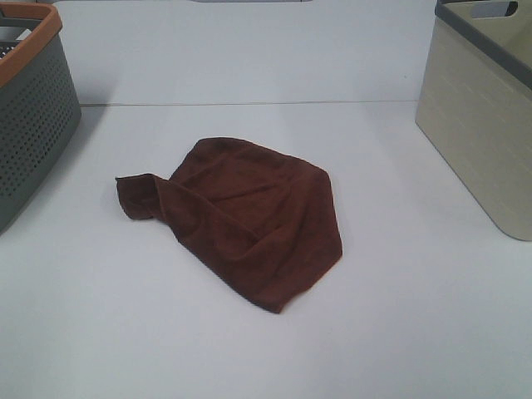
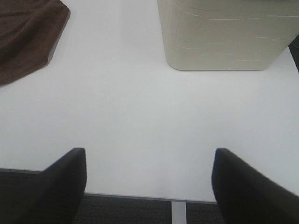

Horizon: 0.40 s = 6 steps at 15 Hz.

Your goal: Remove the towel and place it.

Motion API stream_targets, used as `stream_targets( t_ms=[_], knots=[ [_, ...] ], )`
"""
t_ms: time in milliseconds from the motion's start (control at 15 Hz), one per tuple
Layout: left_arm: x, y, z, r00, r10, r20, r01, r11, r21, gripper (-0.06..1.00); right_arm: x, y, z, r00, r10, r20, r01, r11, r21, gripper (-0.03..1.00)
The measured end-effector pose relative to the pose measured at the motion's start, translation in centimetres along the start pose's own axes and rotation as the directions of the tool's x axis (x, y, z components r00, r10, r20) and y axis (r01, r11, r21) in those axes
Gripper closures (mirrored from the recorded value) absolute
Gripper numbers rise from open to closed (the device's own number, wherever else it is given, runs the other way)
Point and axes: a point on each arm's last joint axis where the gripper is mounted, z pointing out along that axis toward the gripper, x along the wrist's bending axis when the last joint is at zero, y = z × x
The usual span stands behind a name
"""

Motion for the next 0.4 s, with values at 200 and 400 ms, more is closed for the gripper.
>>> stream_targets(
  t_ms=[200, 400],
  knots=[
    [0.00, 0.00, 0.00, 1.000, 0.002, 0.004, -0.002, 1.000, 0.000, 0.18, 0.00, 0.00, 0.00, 1.000, 0.000, 0.000, 0.000, 1.000, 0.000, 0.31],
    [0.00, 0.00, 0.00, 1.000, 0.002, 0.004, -0.002, 1.000, 0.000, 0.18, 0.01, 0.00, 0.00, 1.000, 0.001, -0.001, -0.001, 1.000, 0.000, 0.31]
  ],
)
